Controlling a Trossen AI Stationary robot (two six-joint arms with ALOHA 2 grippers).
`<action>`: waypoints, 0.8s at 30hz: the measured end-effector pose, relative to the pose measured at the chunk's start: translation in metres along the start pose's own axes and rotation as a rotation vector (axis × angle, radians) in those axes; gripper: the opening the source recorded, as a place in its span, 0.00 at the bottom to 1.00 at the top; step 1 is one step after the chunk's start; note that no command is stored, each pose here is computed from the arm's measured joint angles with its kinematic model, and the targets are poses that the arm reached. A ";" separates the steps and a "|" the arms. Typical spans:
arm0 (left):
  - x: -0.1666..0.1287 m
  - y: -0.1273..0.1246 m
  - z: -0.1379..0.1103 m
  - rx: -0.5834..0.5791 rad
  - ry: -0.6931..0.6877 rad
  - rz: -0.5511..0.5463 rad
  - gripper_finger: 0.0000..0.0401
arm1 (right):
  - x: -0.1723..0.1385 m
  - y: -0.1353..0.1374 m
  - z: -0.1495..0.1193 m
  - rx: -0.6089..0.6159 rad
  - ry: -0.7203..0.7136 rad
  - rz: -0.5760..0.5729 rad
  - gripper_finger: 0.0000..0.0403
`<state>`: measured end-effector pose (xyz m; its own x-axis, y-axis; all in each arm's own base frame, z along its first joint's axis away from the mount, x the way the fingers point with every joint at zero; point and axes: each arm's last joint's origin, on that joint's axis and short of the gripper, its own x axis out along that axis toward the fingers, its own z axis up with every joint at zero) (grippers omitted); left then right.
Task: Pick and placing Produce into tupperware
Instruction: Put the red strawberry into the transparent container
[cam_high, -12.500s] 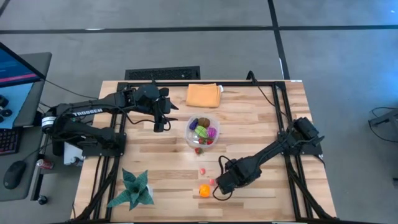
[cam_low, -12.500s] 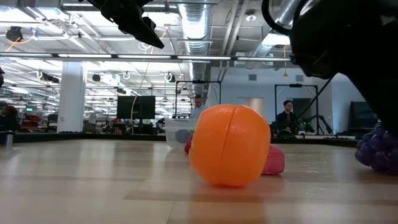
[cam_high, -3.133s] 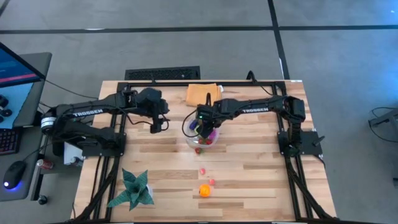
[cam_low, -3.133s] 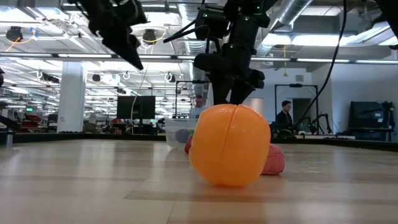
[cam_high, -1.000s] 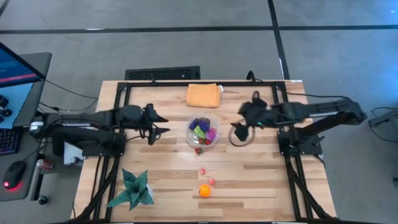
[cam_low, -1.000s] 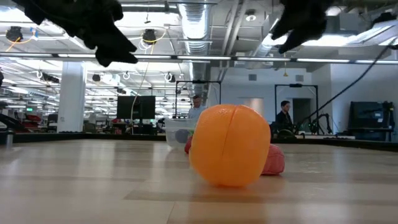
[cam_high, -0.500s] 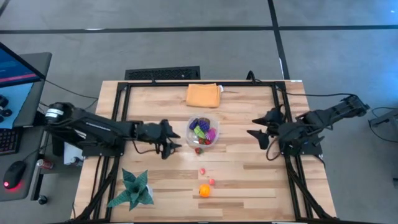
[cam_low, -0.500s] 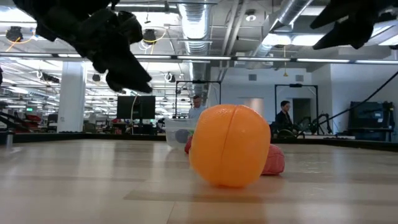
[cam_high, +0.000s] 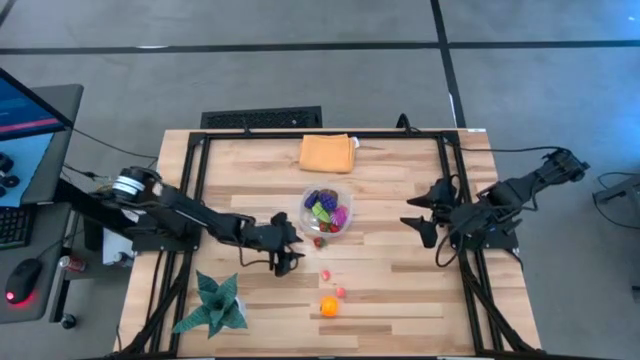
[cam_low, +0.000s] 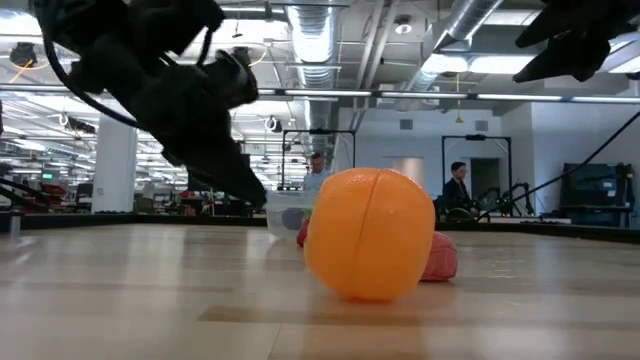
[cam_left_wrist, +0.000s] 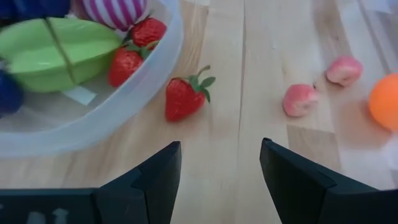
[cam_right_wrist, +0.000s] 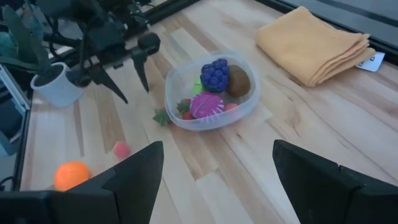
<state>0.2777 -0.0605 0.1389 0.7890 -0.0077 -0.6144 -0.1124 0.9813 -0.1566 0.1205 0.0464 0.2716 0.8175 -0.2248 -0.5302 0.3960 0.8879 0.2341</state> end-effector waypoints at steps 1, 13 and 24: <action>0.005 -0.001 0.000 0.000 0.004 0.000 0.52 | 0.000 0.000 0.000 0.000 0.000 -0.001 0.80; 0.040 -0.002 -0.004 -0.035 0.037 0.125 0.52 | -0.003 0.004 -0.002 0.017 0.004 0.035 0.80; 0.043 0.001 -0.002 -0.083 -0.004 0.195 0.52 | -0.006 0.006 -0.004 0.022 -0.020 0.034 0.80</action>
<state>0.3102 -0.0604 0.1105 0.7498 0.1822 -0.6360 -0.3128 0.9447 -0.0981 0.1166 0.0550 0.2726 0.8389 -0.2023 -0.5053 0.3762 0.8865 0.2696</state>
